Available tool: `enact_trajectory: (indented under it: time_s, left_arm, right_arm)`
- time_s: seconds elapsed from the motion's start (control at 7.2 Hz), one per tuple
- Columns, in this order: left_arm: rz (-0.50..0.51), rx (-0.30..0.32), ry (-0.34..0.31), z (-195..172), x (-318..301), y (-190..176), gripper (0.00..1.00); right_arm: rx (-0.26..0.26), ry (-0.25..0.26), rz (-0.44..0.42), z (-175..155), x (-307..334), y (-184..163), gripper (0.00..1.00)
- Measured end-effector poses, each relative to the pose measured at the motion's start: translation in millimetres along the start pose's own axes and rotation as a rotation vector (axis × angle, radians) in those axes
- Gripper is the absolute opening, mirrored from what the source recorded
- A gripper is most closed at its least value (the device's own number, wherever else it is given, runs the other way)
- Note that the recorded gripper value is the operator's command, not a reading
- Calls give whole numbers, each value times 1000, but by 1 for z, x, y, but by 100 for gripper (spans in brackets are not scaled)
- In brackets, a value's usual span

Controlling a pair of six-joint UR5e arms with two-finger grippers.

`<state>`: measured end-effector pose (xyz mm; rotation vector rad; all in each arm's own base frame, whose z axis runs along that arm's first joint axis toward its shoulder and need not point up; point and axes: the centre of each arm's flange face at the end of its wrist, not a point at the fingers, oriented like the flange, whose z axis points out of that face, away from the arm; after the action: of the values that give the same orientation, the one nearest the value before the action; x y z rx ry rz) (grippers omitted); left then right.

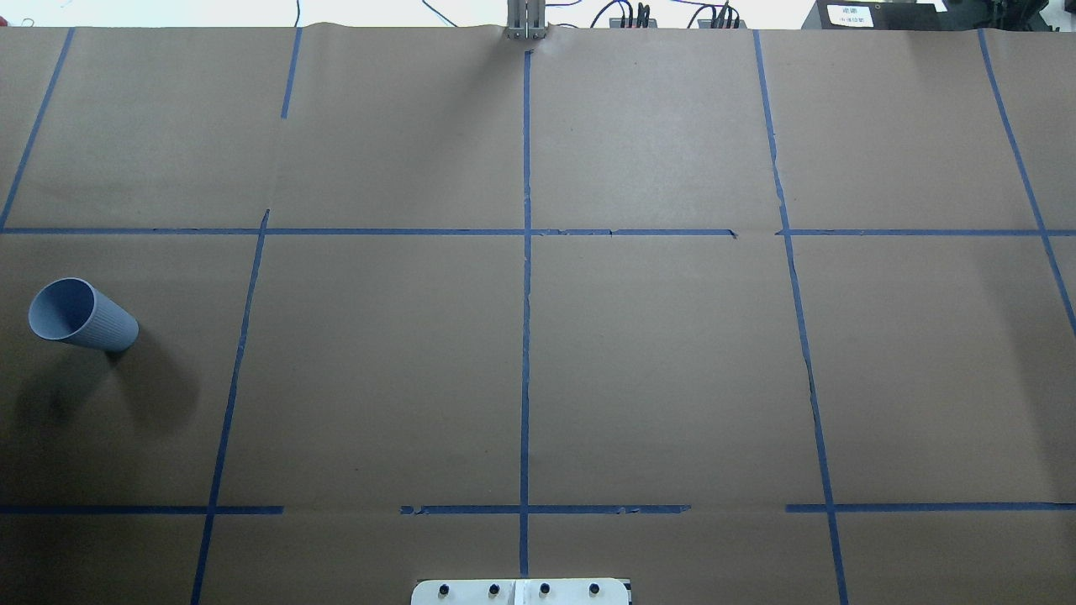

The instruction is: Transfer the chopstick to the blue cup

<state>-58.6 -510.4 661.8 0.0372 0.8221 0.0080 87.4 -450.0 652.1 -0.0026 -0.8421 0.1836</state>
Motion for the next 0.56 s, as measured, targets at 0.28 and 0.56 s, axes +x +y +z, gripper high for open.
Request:
enact_trajectory:
  time_s: [0.28,0.56]
  left_arm:
    - [0,1,0,0,0,0,100]
    - [0,1,0,0,0,0,100]
  right_arm:
    - [4,6,-4,-1,0,-1,100]
    - [6,7,-3,0,0,-1,100]
